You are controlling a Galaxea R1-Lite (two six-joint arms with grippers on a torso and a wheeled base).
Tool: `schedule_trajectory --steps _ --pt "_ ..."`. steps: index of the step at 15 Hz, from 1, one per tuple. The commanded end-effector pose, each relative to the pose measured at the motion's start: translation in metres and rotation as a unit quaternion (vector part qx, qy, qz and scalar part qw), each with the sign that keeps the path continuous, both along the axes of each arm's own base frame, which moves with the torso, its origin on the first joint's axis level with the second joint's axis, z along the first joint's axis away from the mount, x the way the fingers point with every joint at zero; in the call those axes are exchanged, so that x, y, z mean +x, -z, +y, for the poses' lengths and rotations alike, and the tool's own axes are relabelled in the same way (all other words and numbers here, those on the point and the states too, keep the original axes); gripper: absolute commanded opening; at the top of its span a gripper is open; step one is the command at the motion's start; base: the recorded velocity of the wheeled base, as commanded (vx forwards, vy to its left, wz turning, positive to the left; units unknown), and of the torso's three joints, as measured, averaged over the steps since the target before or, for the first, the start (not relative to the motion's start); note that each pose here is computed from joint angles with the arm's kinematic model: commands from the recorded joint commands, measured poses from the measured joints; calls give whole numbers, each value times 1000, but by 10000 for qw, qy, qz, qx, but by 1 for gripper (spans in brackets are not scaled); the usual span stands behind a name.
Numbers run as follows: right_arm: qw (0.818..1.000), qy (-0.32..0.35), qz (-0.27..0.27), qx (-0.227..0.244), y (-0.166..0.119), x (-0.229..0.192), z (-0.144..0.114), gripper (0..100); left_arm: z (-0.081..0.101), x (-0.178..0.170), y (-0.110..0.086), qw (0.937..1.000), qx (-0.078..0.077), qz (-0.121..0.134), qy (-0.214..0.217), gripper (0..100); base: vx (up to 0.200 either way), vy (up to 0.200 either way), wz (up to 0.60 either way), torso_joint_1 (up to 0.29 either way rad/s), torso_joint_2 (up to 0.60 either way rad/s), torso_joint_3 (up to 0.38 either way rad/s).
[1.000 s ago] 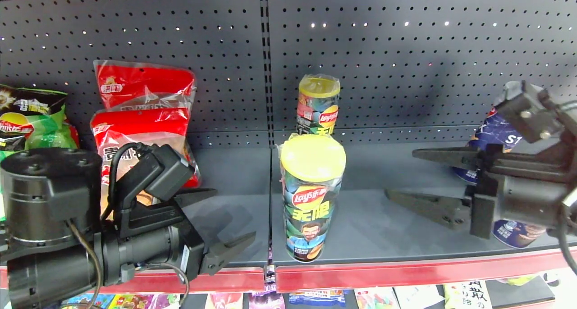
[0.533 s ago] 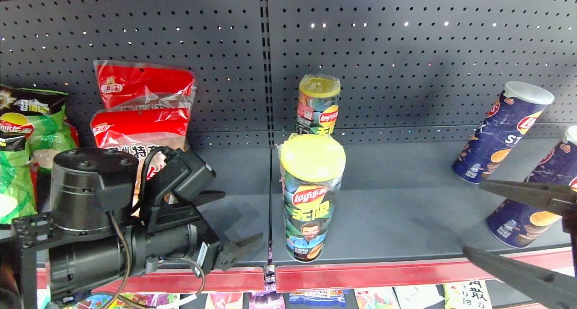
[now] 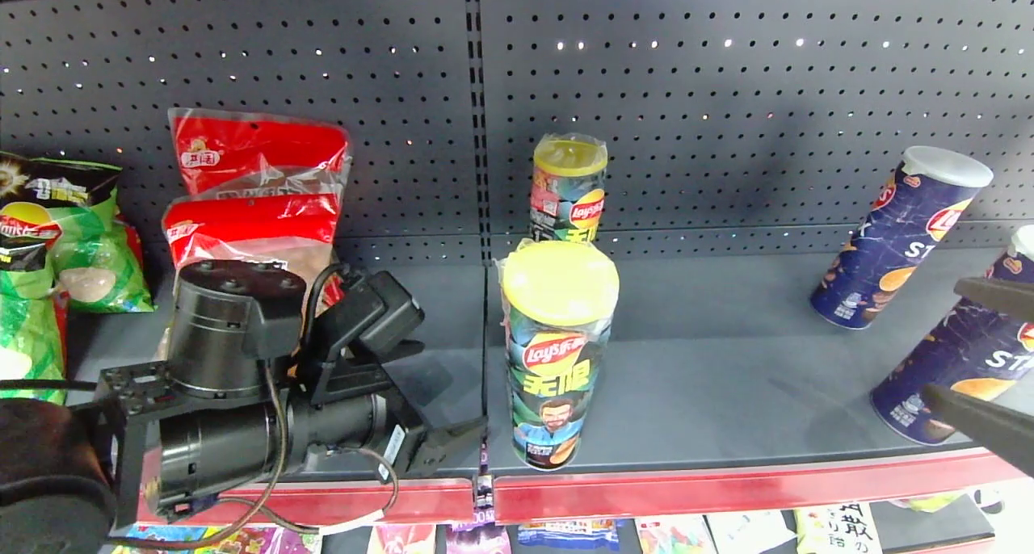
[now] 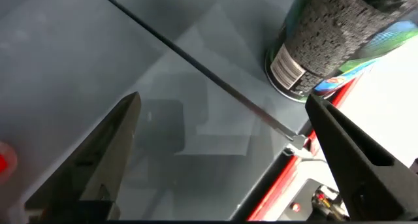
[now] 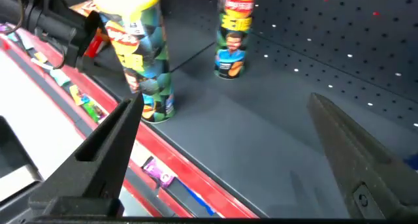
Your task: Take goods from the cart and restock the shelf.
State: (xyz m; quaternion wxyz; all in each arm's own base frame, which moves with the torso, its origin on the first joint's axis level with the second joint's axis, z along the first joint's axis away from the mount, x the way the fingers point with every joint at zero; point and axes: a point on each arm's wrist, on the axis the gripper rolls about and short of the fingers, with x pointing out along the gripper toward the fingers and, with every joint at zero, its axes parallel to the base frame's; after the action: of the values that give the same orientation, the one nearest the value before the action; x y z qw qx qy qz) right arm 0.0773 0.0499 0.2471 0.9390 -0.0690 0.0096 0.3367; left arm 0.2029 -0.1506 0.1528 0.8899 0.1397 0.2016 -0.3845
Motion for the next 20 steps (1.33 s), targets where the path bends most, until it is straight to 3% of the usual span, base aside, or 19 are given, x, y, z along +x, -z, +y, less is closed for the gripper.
schedule_trajectory --steps 1,20 --pt "9999 93 -53 38 -3 0 -2 100 -4 5 3 10000 36 51 -3 100 0 0 0 0 0 0" --pt "9997 232 -84 72 -6 1 -4 100 -22 17 7 9998 61 90 142 100 0 0 0 0 0 0"
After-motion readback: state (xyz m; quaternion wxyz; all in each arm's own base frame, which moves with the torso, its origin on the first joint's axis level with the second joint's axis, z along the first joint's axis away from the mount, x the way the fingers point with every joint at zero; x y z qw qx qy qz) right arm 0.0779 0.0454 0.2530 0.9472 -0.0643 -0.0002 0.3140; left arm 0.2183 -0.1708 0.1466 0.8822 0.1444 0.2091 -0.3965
